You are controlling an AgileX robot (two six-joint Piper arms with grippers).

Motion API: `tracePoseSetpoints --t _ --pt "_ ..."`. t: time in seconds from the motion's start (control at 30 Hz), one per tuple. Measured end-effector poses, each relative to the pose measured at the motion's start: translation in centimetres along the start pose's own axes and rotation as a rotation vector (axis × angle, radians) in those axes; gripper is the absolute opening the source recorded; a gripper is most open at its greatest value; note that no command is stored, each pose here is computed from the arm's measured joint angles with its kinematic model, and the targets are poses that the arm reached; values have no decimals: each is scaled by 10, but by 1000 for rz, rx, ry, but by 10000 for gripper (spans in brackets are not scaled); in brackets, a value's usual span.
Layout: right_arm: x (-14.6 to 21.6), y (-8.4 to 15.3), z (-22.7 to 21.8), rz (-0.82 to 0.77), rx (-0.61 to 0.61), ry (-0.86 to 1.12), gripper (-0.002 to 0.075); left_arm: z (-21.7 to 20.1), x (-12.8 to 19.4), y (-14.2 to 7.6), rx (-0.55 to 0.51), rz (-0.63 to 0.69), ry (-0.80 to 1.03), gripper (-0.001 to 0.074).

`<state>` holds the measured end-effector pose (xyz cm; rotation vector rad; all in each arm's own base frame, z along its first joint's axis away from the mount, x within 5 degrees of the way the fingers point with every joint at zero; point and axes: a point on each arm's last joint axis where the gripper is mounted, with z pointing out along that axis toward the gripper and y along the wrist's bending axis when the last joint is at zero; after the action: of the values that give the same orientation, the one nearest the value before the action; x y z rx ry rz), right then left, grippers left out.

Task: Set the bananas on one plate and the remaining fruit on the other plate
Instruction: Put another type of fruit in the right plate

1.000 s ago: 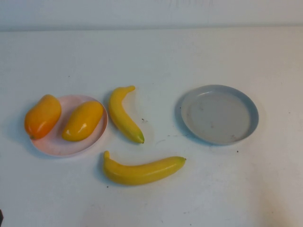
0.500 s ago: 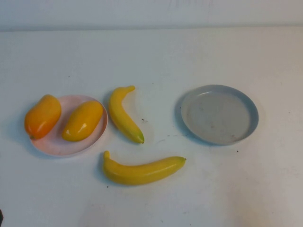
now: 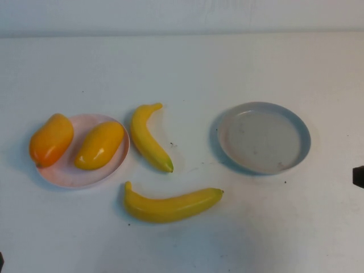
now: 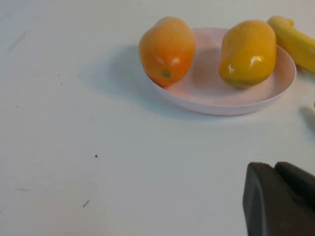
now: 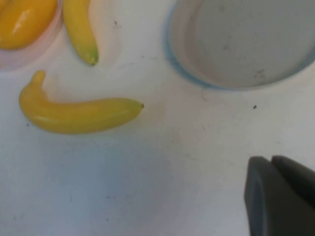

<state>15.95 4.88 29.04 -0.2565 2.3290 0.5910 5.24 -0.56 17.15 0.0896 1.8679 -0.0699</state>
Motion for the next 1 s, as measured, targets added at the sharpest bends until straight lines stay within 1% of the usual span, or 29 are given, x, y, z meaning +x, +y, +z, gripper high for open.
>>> tracePoseSetpoints --t 0.07,0.17,0.27,0.4,0.47,0.53,0.6,0.67,0.73,0.83,0.9,1.0 --pt "-8 -1 10 -40 -9 45 -17 0 0 0 0 0 0 -4" --pt "-21 9 32 -173 -37 146 -17 0 0 0 0 0 0 -4" --pt "-30 30 55 -321 -83 223 -17 0 0 0 0 0 0 -4" --pt "-35 65 88 -546 -142 300 -16 0 0 0 0 0 0 -4" --pt "-34 81 103 -655 -182 330 -7 0 0 0 0 0 0 -4" --pt "-32 97 119 -761 -227 360 20 0 0 0 0 0 0 -4" --pt "-28 114 135 -870 -280 385 72 0 0 0 0 0 0 -4" --pt "-21 130 147 -984 -332 401 141 0 0 0 0 0 0 -4" --pt "-16 143 157 -1115 -385 402 232 0 0 0 0 0 0 -4" --pt "-12 156 168 -1255 -435 385 366 0 0 0 0 0 0 -4" --pt "-13 161 178 -1306 -447 375 412 0 0 0 0 0 0 -4" --pt "-15 165 193 -1352 -445 373 440 0 0 0 0 0 0 -4"
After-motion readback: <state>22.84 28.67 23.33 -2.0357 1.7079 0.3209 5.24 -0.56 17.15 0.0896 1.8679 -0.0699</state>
